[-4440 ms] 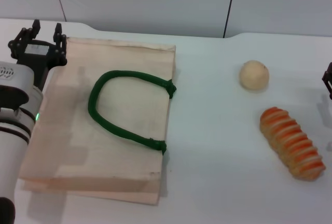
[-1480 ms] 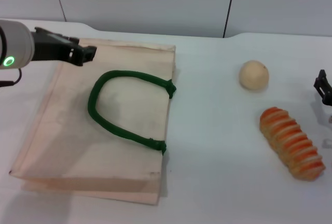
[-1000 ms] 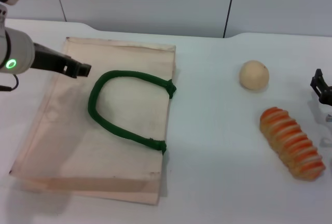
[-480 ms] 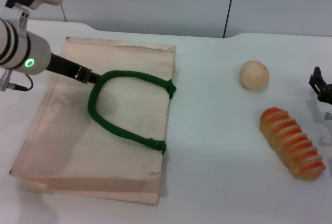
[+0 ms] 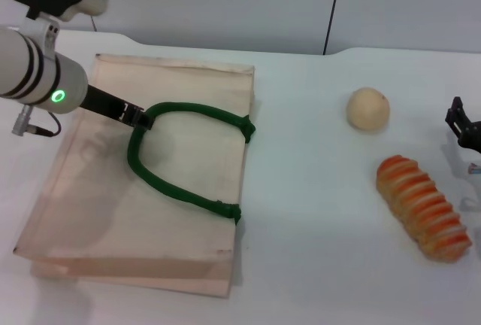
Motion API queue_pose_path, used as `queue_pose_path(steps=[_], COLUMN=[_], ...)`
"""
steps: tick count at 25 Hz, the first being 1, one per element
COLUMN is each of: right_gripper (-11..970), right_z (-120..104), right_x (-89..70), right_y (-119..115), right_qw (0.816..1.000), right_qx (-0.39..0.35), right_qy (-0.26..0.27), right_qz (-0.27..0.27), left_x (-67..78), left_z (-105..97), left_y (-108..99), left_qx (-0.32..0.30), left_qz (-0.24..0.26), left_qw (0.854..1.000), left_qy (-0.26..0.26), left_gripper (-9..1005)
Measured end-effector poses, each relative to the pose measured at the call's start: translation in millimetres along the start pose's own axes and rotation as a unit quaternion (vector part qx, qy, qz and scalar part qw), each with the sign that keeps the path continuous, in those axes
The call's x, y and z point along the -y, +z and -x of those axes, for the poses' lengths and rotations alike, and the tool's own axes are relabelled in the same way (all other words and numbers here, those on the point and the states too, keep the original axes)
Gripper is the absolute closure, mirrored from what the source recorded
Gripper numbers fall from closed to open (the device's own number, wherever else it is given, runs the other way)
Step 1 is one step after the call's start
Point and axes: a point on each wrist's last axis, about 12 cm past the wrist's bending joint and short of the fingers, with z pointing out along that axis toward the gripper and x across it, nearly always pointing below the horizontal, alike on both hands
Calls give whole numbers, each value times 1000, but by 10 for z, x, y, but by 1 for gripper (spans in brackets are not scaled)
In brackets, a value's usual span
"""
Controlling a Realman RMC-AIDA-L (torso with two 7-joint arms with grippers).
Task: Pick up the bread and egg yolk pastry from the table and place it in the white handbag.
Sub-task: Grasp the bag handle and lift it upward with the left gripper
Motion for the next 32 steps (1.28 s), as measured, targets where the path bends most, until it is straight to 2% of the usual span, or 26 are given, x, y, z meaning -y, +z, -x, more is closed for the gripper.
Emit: queue_pose_path(steps=[11, 24, 32], right_gripper=[96, 95, 95], right_z=[16, 15, 20], right_x=[-20, -11, -14], right_y=[15, 16, 21], right_qw=[1000, 1000, 1000], right_qx=[0, 0, 1], right_qy=[2, 1, 2], right_qz=[2, 1, 1], left_x=[70, 22, 1], left_z=[27, 0, -8], left_y=[143, 153, 154], left_qx=[-26, -35, -37], left_qz=[-13, -6, 1], left_qw=[1000, 999, 999], left_qy=[1, -11, -8], left_gripper=[406, 423, 595])
